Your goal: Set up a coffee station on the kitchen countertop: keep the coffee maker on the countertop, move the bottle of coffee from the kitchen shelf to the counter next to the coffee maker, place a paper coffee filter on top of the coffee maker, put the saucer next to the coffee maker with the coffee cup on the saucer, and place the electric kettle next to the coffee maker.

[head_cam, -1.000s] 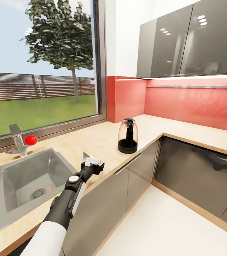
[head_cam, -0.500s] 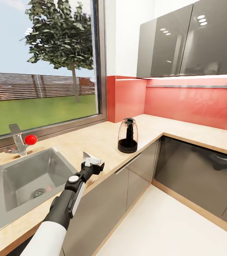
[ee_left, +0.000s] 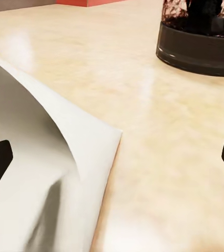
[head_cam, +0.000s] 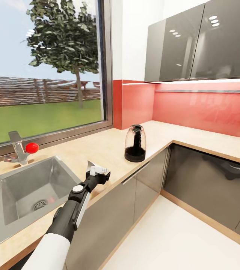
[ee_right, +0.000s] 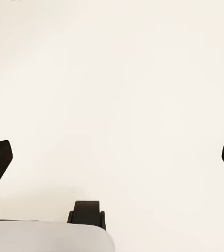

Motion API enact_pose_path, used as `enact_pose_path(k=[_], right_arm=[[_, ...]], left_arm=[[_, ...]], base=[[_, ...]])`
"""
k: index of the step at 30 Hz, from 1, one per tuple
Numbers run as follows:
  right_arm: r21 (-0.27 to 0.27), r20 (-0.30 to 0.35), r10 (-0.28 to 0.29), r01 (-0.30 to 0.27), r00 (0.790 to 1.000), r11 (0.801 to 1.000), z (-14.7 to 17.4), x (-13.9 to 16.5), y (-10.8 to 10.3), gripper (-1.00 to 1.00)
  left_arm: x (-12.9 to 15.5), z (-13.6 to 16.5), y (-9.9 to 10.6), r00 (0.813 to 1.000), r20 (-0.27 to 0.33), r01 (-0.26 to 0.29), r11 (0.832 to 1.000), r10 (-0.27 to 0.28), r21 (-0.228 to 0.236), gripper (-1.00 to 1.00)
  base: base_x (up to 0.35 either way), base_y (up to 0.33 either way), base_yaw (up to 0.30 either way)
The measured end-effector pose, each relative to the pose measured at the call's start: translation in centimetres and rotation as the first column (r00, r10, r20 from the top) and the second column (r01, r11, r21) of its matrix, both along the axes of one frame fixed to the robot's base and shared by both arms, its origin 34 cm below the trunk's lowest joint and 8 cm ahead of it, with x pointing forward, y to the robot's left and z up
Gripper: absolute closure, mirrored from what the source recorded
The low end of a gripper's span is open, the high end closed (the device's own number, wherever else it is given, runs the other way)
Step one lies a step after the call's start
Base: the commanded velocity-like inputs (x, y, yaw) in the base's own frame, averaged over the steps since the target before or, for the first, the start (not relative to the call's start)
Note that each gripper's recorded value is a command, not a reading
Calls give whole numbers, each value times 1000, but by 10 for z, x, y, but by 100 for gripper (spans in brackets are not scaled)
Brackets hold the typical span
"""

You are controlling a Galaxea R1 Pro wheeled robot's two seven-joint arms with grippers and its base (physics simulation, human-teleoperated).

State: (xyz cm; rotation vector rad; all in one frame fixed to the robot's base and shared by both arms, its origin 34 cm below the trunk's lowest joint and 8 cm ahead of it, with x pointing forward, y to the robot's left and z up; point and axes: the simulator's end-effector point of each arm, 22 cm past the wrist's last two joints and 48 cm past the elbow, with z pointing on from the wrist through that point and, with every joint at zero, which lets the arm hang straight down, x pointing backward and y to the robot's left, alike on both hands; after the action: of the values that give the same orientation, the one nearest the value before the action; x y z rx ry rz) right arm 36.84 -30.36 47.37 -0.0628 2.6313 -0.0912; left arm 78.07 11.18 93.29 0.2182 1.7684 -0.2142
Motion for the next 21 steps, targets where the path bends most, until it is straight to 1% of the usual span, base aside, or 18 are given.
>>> enact_pose_path(k=[19,21], right_arm=[[0,-1,0,0,1000,1000,0,0,0,-100],[0,0,0,0,1000,1000,0,0,0,-100]], left_arm=[[-1,-3,-3,1000,-10,10,1000,-10,5,-100],[-2,-5,-4,1000,-20,10,1000,-10,6,-100]], base=[[10,0,0],[0,0,0]])
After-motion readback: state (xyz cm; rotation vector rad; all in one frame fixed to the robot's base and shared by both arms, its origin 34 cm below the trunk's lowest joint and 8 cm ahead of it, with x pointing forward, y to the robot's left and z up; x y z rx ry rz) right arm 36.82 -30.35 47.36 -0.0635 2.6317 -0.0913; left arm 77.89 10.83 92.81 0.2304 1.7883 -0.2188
